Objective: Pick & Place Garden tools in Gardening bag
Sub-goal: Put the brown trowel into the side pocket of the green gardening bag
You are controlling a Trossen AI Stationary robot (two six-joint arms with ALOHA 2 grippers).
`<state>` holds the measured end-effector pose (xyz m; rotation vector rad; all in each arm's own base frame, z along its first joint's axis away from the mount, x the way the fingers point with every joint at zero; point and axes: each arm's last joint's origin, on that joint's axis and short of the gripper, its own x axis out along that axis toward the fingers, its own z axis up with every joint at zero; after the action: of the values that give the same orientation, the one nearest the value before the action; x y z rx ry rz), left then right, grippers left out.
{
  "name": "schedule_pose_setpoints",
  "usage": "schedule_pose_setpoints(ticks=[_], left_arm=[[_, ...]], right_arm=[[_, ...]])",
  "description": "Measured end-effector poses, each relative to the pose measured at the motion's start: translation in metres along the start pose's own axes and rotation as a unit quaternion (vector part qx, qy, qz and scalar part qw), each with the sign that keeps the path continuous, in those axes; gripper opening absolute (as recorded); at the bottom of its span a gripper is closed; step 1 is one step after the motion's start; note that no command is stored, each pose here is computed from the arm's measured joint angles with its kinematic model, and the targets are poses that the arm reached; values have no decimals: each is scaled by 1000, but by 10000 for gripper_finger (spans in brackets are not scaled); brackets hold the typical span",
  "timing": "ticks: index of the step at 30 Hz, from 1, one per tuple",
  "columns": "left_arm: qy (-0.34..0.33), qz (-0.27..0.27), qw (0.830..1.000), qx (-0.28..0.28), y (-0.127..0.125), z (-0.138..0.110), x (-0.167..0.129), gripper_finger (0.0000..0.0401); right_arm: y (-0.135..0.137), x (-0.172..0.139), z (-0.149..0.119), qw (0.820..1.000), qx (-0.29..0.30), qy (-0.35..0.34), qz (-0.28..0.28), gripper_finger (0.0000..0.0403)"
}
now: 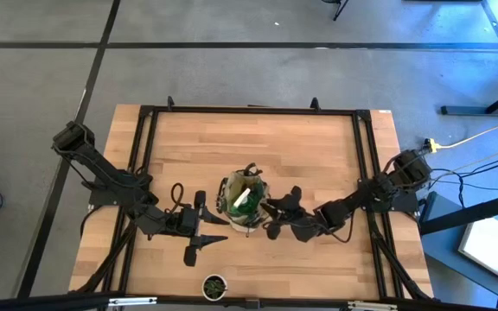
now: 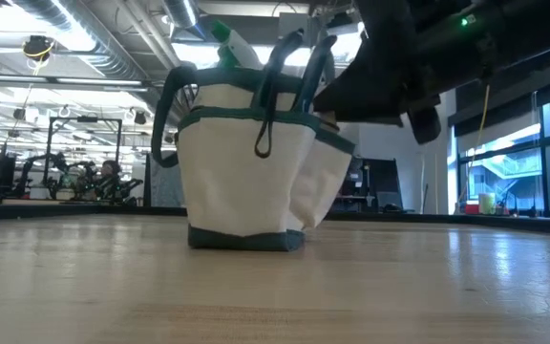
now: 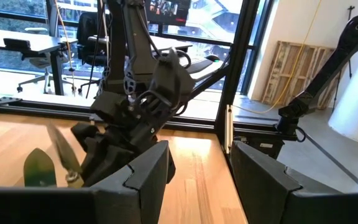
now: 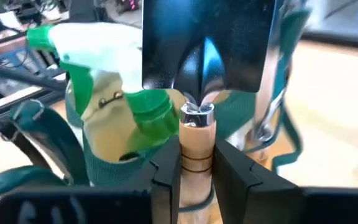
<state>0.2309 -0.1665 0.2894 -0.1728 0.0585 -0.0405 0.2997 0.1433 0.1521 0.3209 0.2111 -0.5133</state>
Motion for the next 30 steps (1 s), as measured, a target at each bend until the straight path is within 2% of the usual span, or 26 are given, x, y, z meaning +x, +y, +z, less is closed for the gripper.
schedule_pose_setpoints(ticks=[13, 30], left_arm=[[0, 0, 1000, 0, 0, 0, 0, 171], [2, 0, 1000, 1, 0, 0, 0, 171]], right_arm=[[4, -7, -6, 999, -11, -36, -31, 61], [13, 9, -21, 997, 42, -55, 31, 61]])
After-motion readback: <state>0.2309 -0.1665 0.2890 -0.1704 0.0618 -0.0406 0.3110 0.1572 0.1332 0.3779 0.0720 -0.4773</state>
